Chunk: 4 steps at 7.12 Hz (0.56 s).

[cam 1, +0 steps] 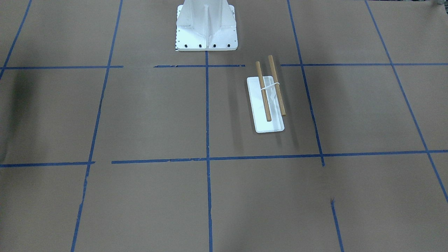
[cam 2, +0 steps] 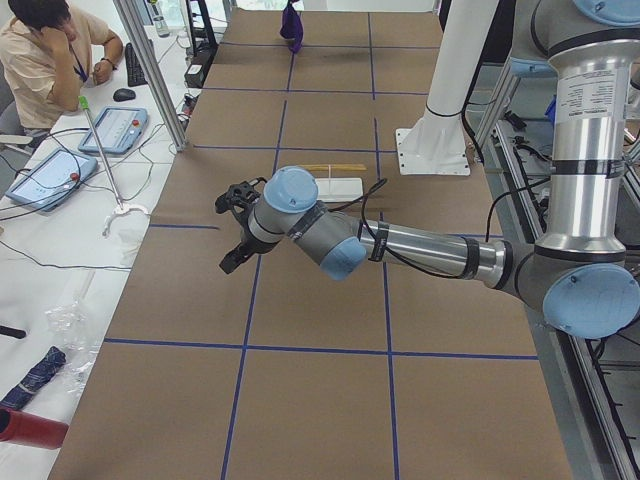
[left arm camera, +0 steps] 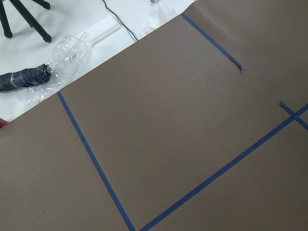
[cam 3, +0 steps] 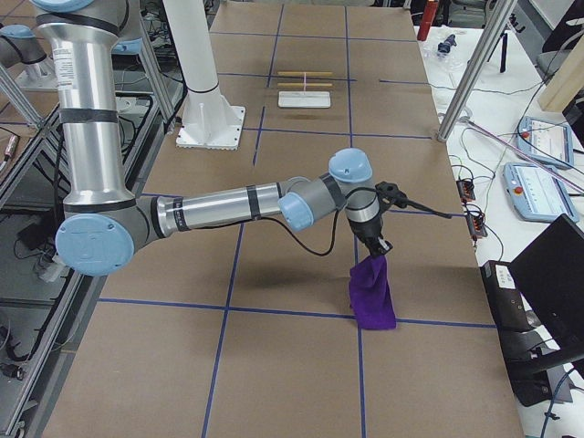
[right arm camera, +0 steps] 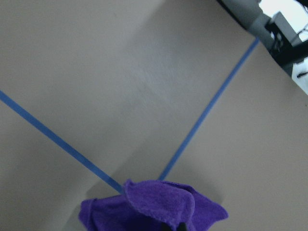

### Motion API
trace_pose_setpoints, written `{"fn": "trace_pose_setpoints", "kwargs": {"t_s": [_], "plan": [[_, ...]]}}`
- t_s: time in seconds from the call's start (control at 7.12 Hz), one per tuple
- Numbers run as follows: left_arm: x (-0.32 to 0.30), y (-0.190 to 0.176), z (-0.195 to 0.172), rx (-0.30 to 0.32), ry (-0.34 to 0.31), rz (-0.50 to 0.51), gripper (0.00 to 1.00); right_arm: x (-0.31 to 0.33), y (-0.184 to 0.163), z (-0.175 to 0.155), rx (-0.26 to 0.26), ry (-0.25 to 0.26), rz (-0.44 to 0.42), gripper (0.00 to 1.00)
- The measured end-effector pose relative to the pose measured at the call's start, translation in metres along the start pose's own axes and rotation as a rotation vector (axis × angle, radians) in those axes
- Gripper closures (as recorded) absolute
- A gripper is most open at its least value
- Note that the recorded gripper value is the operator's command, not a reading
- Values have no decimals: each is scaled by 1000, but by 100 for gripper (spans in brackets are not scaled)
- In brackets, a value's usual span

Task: Hang towel on rack

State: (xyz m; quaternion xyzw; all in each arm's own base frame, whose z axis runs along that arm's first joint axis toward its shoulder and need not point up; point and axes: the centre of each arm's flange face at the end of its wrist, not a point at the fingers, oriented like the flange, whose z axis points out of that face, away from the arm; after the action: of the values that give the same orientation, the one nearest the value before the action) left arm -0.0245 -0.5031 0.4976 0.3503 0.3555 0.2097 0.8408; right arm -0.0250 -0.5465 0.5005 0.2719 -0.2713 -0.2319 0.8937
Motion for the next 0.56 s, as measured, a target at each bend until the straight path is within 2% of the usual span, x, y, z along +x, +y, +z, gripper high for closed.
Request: {"fn": "trace_pose_setpoints", "kwargs": {"t_s": [0.28, 0.56], "plan": [[37, -73, 27, -12, 61, -41, 0, -98, -77, -24, 90, -108, 106, 100], [111, -157, 50, -37, 148, -252, 0, -199, -142, -46, 160, -227, 180, 100]]}}
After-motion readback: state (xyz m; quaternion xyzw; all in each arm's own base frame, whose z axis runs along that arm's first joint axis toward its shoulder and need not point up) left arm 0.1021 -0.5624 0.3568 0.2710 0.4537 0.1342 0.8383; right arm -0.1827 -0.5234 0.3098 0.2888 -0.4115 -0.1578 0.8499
